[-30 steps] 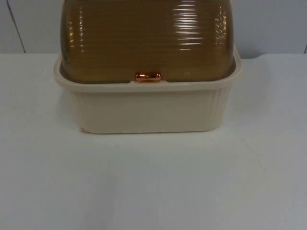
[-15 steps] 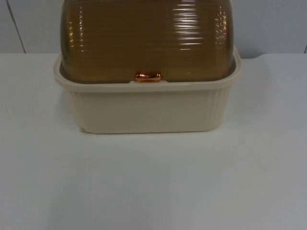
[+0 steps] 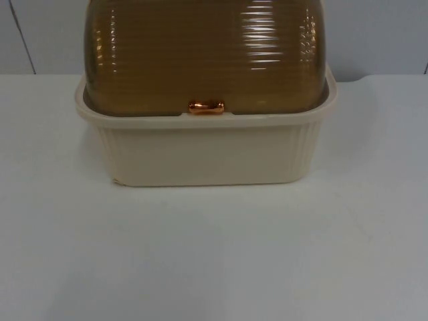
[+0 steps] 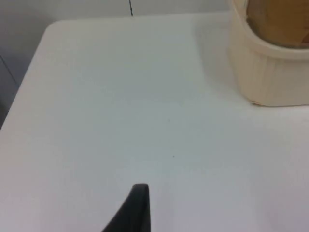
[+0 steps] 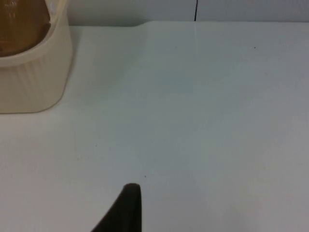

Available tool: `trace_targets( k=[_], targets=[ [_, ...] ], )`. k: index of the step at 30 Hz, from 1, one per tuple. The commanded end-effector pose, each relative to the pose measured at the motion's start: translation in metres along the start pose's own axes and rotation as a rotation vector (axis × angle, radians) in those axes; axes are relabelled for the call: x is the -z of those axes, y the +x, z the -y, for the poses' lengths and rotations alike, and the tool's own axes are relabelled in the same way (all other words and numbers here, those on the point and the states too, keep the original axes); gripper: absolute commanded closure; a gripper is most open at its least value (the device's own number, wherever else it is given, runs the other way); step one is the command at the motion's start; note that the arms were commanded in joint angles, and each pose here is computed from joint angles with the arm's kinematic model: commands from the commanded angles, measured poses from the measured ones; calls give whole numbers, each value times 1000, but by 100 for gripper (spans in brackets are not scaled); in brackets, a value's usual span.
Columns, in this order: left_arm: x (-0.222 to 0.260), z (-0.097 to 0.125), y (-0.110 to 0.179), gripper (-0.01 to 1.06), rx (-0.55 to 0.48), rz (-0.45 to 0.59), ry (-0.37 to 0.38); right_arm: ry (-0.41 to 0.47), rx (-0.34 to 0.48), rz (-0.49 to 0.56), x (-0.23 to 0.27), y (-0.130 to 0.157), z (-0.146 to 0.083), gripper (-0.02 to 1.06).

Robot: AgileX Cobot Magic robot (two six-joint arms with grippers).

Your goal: Open the box lid with the left hand, place the block into the box with the right hand, then close the box lid with the left hand.

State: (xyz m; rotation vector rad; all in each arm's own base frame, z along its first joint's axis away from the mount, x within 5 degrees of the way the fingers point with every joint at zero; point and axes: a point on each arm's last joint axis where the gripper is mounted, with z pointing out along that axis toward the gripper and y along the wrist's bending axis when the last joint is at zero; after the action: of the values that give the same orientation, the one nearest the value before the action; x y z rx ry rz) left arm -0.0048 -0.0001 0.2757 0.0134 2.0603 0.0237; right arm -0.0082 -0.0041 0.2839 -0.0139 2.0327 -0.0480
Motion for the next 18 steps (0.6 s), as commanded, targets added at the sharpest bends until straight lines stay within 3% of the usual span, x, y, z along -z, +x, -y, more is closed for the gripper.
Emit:
trace_targets(
  k=[1,18],
  targets=[
    [-1,1,1,0,17,-5,12,-2,-1,-4,-1,2,0,-1],
    [-1,1,1,0,13,-4,19,-1,-51,-16,-3,3,0,-1]
  ],
)
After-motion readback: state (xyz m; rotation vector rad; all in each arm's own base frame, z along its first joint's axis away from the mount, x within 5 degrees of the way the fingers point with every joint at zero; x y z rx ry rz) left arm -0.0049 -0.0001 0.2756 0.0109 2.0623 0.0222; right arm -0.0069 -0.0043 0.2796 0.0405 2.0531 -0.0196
